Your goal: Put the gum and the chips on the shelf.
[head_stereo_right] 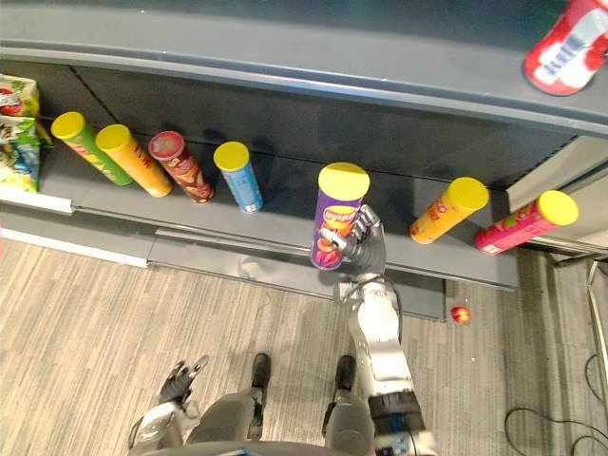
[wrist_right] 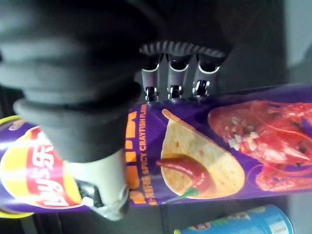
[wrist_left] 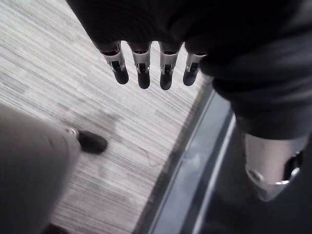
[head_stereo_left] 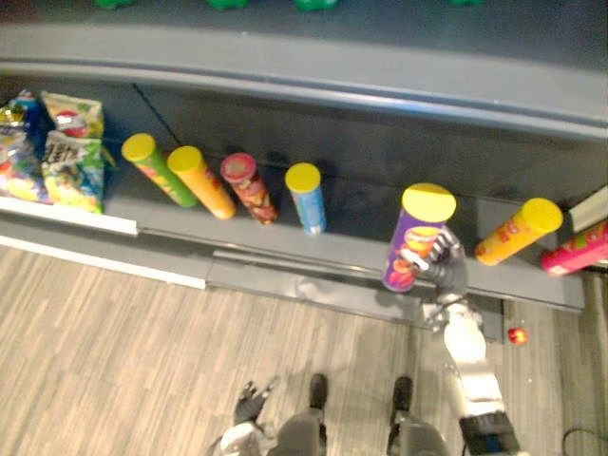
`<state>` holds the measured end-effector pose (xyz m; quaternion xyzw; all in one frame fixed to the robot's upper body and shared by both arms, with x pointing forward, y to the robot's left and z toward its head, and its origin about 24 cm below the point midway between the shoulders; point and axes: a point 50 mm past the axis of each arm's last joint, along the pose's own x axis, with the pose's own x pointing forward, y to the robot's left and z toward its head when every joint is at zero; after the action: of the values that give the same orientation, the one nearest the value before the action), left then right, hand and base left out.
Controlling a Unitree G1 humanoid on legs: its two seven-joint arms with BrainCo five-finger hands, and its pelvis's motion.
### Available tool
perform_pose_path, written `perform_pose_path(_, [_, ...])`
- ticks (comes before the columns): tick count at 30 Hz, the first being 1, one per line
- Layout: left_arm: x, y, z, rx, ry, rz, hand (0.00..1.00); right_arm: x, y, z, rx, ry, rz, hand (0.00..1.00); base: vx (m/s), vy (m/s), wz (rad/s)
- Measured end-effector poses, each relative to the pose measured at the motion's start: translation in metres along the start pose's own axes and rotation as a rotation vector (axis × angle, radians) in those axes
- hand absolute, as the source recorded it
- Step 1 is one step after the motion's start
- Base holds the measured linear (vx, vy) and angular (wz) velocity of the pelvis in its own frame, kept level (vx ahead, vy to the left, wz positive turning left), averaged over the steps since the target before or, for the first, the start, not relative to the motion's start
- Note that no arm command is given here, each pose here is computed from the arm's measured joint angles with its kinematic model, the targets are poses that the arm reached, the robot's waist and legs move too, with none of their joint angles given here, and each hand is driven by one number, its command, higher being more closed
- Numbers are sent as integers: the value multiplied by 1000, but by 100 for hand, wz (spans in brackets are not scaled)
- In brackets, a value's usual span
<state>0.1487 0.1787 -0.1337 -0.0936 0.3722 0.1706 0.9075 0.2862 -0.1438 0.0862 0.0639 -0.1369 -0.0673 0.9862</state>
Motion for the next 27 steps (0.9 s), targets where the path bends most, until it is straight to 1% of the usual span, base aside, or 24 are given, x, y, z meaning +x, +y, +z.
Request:
perform_pose_path(1, [1, -8, 6, 5, -25, -28, 0, 10, -1, 7, -9, -30, -33, 100, -97, 36, 20])
perform_pose_path(3, [1, -16, 18, -26, -79, -56, 0, 27, -1, 20, -28, -84, -72, 100, -131, 33, 24])
perform_pose_path(6, [2, -25, 31, -25, -134, -87, 0, 51, -2, 39, -54, -150, -137, 100, -102, 18, 23])
perform_pose_path(9, [2, -27, 35, -48, -146, -88, 0, 68, -11, 48, -47, -158, -231, 100, -65, -15, 23])
perform_pose_path(10, [2, -28, 36, -59, -152, -90, 0, 78, -15, 57, -61, -185, -278, 100, -50, -7, 14])
perform_pose_path(15, [1, -30, 37, -53, -158, -96, 0, 105, -25, 84, -53, -235, -384, 100, -46, 1, 4])
perform_pose_path(19, [2, -29, 38, -53, -163, -92, 0, 117, -40, 104, -70, -282, -454, 100, -30, -26, 7])
perform_pose_path(22, [2, -32, 39, -70, -159, -102, 0, 124, -51, 108, -72, -265, -508, 100, -2, -48, 8])
perform_pose_path(27, [3, -36, 43, -76, -167, -113, 0, 130, -54, 122, -68, -297, -536, 100, -29, -34, -1])
